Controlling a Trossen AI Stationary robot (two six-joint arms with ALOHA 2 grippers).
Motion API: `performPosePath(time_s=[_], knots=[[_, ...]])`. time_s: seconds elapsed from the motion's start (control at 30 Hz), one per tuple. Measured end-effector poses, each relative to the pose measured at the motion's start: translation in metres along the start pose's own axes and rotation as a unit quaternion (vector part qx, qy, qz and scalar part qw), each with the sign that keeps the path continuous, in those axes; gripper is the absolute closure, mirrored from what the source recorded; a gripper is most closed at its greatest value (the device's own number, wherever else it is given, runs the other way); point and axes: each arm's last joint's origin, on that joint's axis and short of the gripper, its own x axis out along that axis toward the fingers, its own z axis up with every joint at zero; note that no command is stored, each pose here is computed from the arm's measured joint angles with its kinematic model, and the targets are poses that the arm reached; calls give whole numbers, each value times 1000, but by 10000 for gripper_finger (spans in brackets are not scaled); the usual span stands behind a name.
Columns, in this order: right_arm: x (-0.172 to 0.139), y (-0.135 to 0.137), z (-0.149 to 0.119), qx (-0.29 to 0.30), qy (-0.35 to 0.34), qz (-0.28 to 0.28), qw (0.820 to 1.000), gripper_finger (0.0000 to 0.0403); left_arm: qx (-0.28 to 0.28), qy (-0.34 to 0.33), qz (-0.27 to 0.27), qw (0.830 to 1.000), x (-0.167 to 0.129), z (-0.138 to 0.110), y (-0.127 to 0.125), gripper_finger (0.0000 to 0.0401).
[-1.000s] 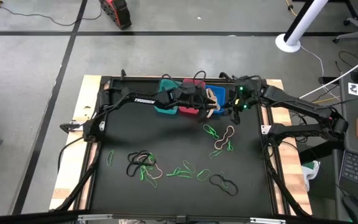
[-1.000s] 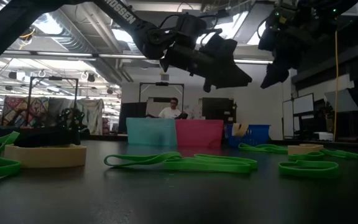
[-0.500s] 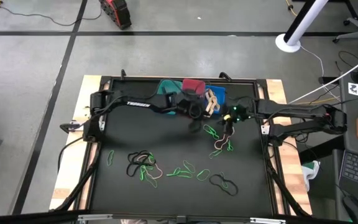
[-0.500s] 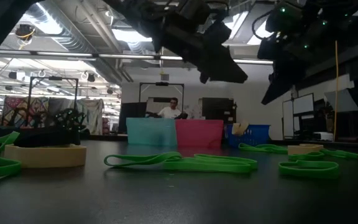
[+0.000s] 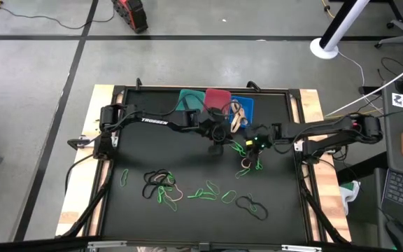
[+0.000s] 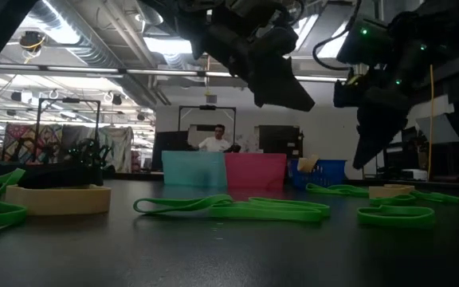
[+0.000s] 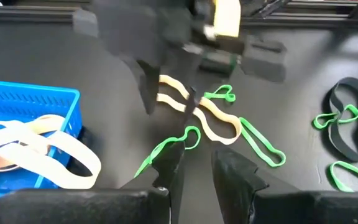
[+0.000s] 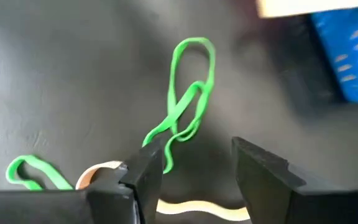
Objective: Sort rubber bands into baskets
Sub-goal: Put the green rubber band into the pink bin
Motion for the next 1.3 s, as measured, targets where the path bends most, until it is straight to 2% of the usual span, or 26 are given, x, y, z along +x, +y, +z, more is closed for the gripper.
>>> performPosePath(time_s=[0.23,0.33,0.73,0.9,1.2,1.3], knots=[[13,16,-5,-32,20,11,999,214,-1,0,1,1000,0,0,0,325],[17,19,-7,-41,23,-3,999,214,-1,0,1,1000,0,0,0,325],[35,17,-11,-43,53,-33,997,219,0,0,0,1000,0,0,-1,326],[37,18,-10,-46,51,-32,997,261,0,0,0,1000,0,0,-1,326],[38,19,-9,-48,46,-16,998,390,-1,0,0,1000,0,0,-1,326],[36,20,-8,-49,49,-9,998,390,-1,0,0,1000,0,0,-1,326]])
